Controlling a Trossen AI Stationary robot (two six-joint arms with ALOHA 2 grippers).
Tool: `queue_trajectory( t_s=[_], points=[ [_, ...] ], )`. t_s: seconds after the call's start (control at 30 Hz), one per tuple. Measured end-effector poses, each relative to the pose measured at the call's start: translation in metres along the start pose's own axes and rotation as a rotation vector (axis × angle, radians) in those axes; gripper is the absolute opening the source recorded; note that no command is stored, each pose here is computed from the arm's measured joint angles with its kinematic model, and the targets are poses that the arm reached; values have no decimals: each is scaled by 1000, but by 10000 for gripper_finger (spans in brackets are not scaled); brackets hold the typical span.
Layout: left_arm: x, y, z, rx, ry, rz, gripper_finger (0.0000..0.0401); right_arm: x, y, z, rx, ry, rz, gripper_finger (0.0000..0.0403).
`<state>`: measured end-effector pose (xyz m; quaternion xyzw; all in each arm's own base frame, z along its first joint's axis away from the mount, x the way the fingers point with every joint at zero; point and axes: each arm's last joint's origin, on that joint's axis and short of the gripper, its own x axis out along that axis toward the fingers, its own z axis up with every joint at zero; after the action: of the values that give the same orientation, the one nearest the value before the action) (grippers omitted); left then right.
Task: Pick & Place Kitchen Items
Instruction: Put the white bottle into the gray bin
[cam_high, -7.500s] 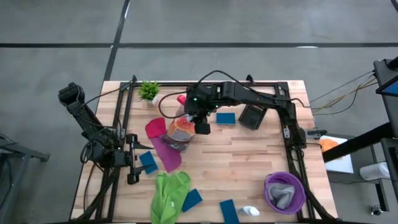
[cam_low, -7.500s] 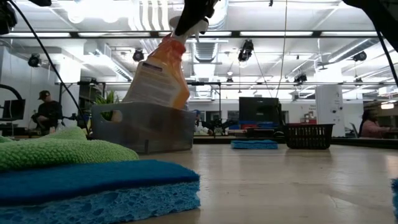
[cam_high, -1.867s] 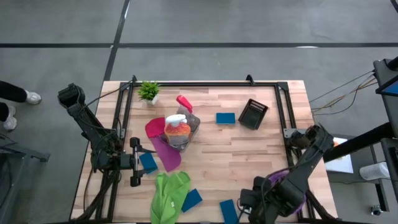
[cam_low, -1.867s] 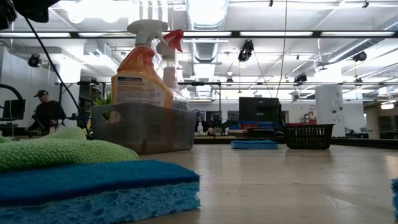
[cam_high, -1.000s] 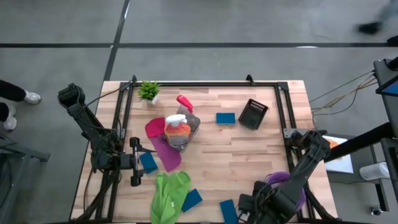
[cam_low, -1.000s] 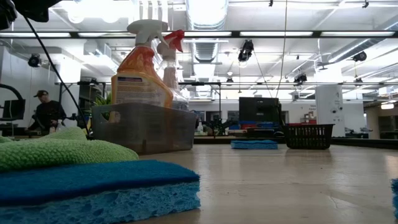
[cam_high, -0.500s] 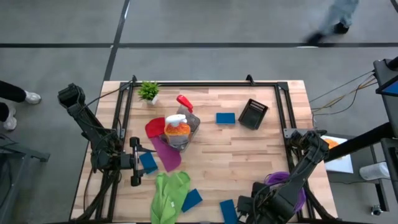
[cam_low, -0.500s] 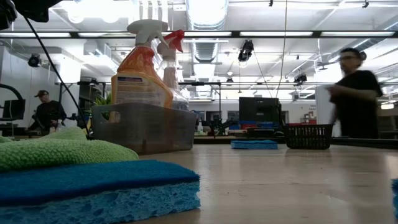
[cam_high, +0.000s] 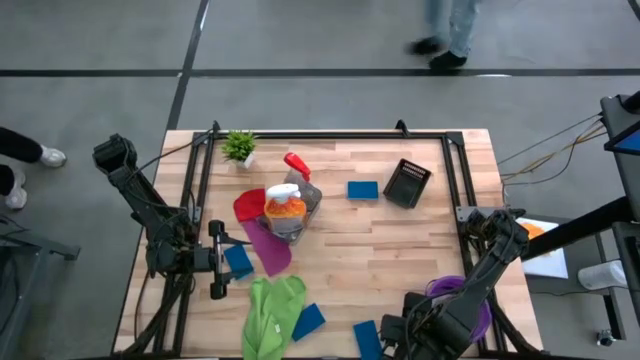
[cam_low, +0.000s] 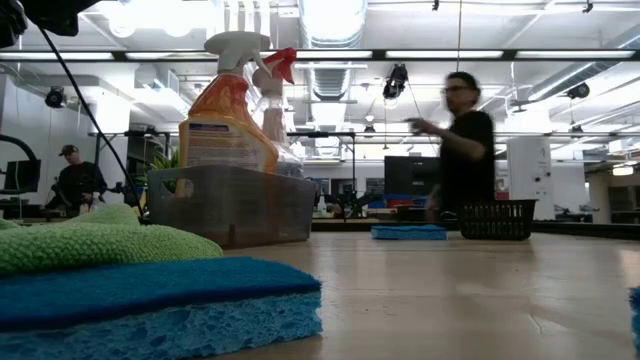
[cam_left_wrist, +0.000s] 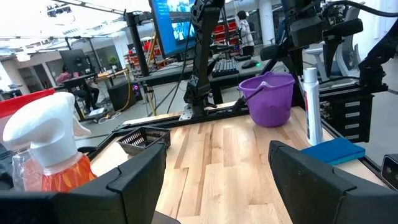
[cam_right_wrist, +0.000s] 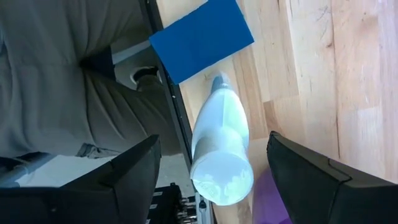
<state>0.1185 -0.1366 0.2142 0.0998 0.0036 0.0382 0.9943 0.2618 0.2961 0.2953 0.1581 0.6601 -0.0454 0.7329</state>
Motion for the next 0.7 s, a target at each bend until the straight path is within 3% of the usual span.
queue_trajectory(
  t_s=[0.2, 0.53, 0.7],
  points=[
    [0, 0, 0, -11, 0, 0, 282, 0, 0, 0, 0, 0, 0, 264],
    [0, 0, 0, -11, 0, 0, 282, 0, 0, 0, -2, 1, -2, 113],
    [0, 0, 0, -11, 0, 0, 282, 0, 0, 0, -8, 4, 3, 108]
  ],
)
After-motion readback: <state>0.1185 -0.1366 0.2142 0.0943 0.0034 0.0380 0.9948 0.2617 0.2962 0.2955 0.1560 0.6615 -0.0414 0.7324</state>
